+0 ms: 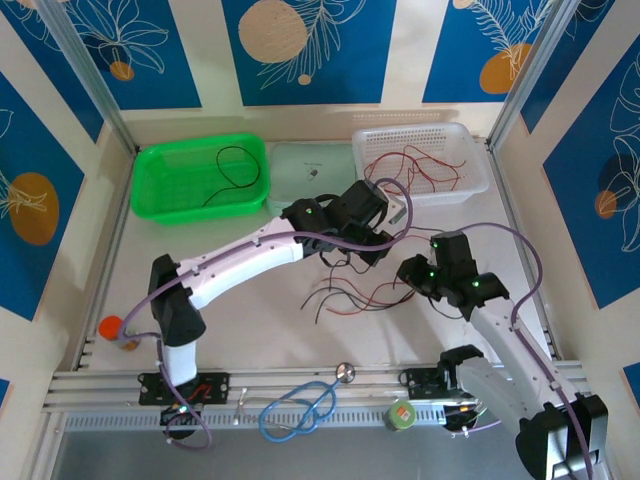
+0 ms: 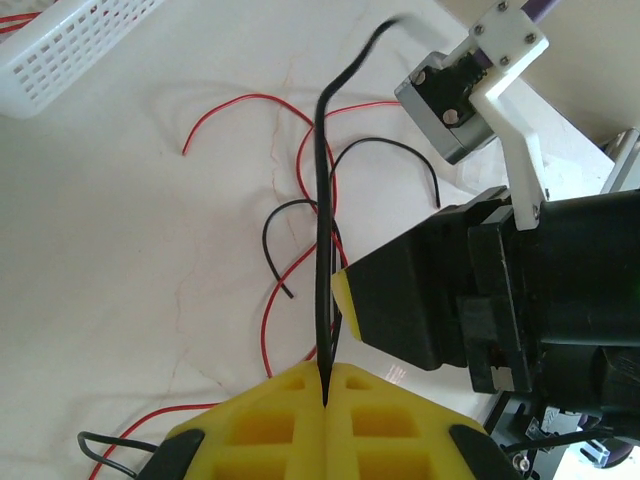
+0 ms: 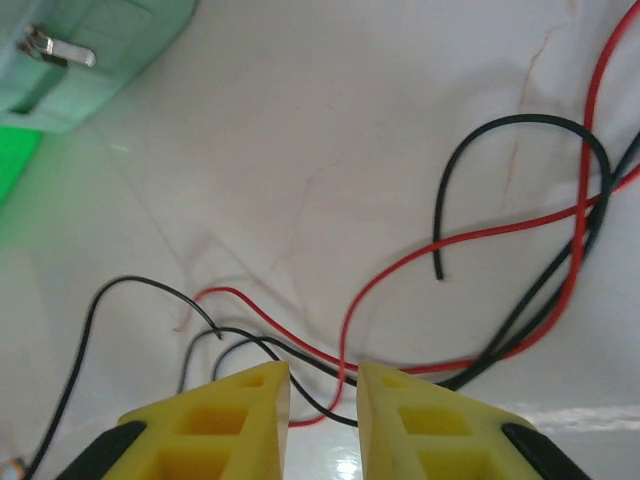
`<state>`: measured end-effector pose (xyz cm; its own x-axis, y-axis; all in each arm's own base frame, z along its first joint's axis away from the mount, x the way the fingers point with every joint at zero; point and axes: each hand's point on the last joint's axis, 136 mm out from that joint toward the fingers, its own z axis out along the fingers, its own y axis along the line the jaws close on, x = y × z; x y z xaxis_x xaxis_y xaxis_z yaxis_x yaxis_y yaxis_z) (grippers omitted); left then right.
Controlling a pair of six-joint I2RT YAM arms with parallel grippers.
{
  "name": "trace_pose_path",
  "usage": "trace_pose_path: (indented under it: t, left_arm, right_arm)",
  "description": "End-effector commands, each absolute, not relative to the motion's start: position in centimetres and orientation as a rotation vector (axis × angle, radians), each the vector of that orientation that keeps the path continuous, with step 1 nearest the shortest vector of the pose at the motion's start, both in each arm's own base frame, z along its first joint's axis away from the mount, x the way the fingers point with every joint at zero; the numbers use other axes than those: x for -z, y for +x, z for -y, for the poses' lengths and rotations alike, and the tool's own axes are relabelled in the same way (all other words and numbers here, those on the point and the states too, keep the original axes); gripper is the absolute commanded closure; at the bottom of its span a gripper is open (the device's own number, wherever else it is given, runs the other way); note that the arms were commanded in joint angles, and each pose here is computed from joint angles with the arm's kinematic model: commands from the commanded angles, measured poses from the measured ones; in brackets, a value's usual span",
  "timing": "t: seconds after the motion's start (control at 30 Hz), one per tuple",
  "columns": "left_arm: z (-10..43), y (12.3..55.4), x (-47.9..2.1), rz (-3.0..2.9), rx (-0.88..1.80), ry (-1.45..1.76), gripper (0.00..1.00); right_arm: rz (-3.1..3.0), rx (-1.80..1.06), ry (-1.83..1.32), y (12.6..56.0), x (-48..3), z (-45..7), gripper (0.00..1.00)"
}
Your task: Untangle the cables
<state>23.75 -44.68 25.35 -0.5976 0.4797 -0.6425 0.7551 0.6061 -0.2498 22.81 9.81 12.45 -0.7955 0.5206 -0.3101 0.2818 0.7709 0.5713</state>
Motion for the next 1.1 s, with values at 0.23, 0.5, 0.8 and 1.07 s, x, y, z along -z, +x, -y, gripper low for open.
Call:
trace_pose_path:
  t: [0.23, 0.5, 0.8, 1.07]
  left_arm:
    - [39.1, 24.4, -35.5, -2.129, 0.563, 0.859, 1.00]
    - [31.8, 28.1, -41.5, -2.031, 0.255, 0.705, 1.00]
    - [22.4, 37.3, -45.7, -1.915, 0.062, 0.496, 1.00]
    - [18.2, 44.4, -45.6, -1.766, -0.206, 0.518, 1.00]
  right_arm:
    - [-2.532, -0.778, 0.646, 22.6, -11.1, -11.1, 0.68]
    - [-2.536, -0.757, 0.640, 22.5, -11.3, -10.9, 0.68]
    - [-2.546, -0.761, 0.638, 22.0, -11.1, -10.9, 0.68]
    - [-2.544, -0.750, 0.643, 21.5, -11.2, -10.6, 0.68]
